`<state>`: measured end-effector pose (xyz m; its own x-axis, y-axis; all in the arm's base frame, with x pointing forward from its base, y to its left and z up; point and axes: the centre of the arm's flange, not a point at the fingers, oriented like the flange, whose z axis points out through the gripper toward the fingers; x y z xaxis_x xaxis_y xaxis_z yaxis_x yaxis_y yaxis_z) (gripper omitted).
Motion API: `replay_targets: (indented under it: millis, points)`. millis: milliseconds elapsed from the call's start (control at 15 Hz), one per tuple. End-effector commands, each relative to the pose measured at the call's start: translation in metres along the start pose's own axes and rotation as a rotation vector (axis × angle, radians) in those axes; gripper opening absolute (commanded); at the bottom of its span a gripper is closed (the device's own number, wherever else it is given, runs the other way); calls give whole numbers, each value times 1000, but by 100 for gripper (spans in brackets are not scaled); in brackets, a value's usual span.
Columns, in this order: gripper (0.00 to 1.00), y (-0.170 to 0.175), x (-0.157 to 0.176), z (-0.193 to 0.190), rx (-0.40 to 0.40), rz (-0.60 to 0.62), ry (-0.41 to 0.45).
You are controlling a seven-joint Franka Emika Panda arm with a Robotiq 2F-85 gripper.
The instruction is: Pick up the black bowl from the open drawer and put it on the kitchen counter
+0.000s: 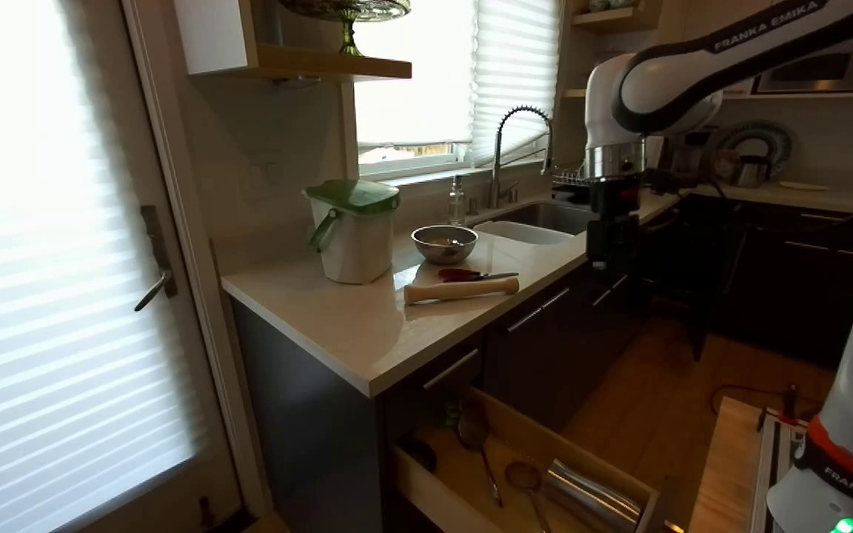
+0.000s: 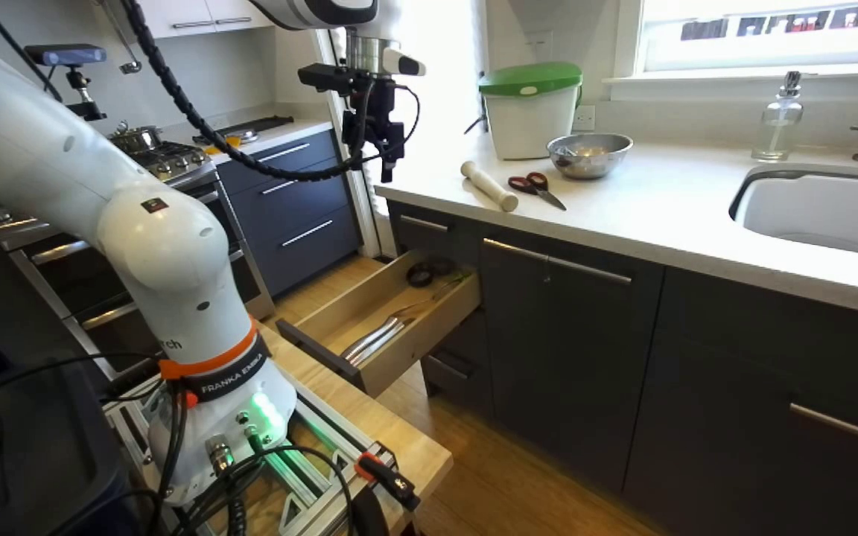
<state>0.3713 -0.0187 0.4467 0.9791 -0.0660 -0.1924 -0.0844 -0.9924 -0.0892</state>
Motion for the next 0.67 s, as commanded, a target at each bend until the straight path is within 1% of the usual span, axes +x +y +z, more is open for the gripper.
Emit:
replay_targets:
  millis: [0,67,133,333,467,600]
  points:
    - [100,-32,40,32,28,29,27]
    - [100,-40,49,44,44,17,29]
    - [100,-46,56,57,19,18,66]
    - [100,-61,75,87,2,-32,157]
    - [100,-69,84,107,32,-51,193]
    - [100,-75,88,128,75,-57,210]
